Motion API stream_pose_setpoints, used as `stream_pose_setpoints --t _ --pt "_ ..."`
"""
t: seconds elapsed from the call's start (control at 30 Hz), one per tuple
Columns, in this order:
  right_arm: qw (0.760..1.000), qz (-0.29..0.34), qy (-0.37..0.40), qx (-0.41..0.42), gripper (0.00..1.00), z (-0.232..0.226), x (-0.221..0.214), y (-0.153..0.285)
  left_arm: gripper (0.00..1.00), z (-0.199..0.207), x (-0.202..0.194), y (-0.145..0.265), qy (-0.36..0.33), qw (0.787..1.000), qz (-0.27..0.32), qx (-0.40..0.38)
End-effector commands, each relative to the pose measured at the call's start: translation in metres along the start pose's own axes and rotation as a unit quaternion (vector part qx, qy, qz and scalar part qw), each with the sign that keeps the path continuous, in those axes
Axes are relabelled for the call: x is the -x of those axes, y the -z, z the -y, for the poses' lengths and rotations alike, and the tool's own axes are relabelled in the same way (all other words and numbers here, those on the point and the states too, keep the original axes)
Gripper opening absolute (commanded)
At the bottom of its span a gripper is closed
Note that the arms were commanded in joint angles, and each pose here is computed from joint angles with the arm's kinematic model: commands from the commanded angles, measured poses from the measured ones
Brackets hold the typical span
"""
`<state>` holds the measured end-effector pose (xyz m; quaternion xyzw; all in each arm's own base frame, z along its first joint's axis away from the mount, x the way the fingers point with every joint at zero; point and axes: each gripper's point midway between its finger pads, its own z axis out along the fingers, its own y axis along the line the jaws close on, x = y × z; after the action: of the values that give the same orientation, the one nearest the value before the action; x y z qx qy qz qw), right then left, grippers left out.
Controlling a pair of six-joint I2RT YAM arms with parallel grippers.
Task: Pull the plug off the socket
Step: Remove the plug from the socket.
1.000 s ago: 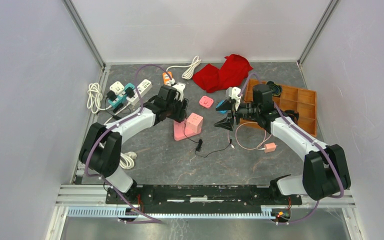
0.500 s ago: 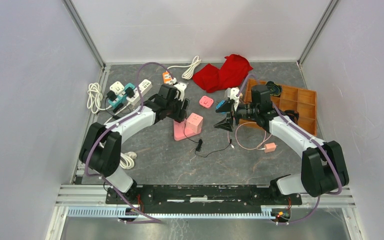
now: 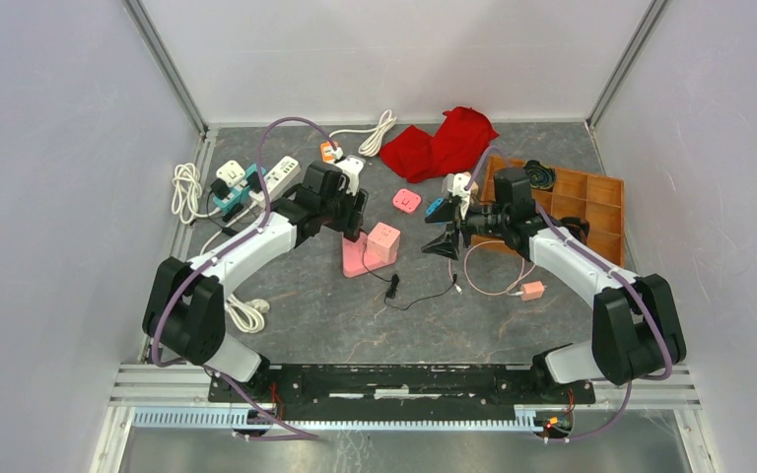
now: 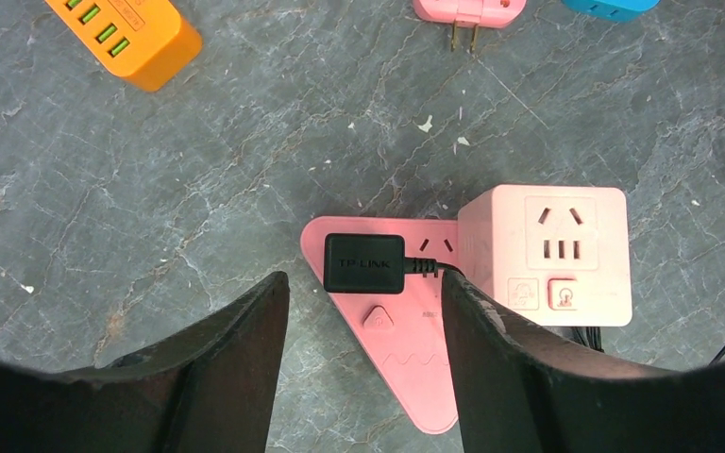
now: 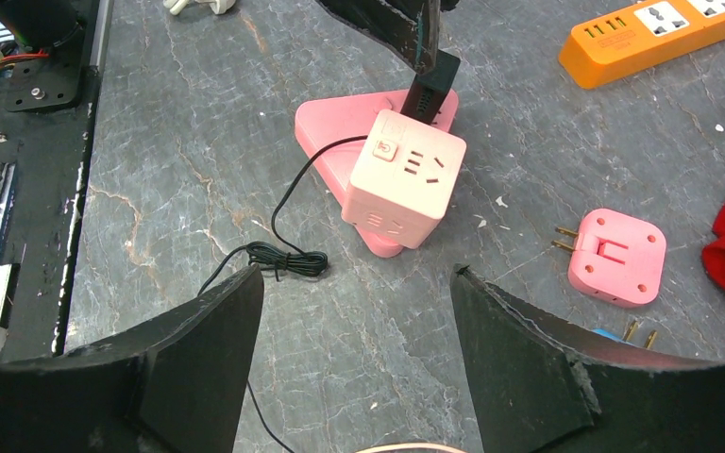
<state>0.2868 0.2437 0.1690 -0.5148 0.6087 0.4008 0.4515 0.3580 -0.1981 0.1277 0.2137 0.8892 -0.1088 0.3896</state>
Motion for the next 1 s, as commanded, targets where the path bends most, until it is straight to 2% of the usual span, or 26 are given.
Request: stream_pose_setpoints --t 0.0,0.43,0.77,0.8,0.87,0.97 --pt "1.0 0.011 0.02 0.006 0.79 0.003 0.01 -0.001 0.65 -0.005 -0.005 0.001 -0.033 0.999 -0.008 0.0" --pt "1.0 0.006 0.009 0.011 0.79 0.0 0.007 0.0 0.64 -0.006 -0.024 -0.026 -0.035 0.998 -0.059 0.0" --pt "1.0 0.004 0.008 0.014 0.79 0.0 0.006 -0.001 0.56 -0.003 -0.031 -0.037 -0.029 0.997 -0.074 -0.009" --pt "1.0 0.004 0.008 0.014 0.79 0.0 0.006 -0.001 0.54 -0.002 -0.03 -0.037 -0.028 0.997 -0.073 -0.01" --pt "1.0 0.005 0.008 0.014 0.79 -0.001 0.006 -0.001 0.39 -0.002 -0.03 -0.038 -0.027 0.997 -0.072 -0.012" --pt "1.0 0.006 0.005 0.013 0.78 0.0 0.005 -0.001 0.27 0.002 -0.029 -0.037 -0.025 0.997 -0.071 -0.021"
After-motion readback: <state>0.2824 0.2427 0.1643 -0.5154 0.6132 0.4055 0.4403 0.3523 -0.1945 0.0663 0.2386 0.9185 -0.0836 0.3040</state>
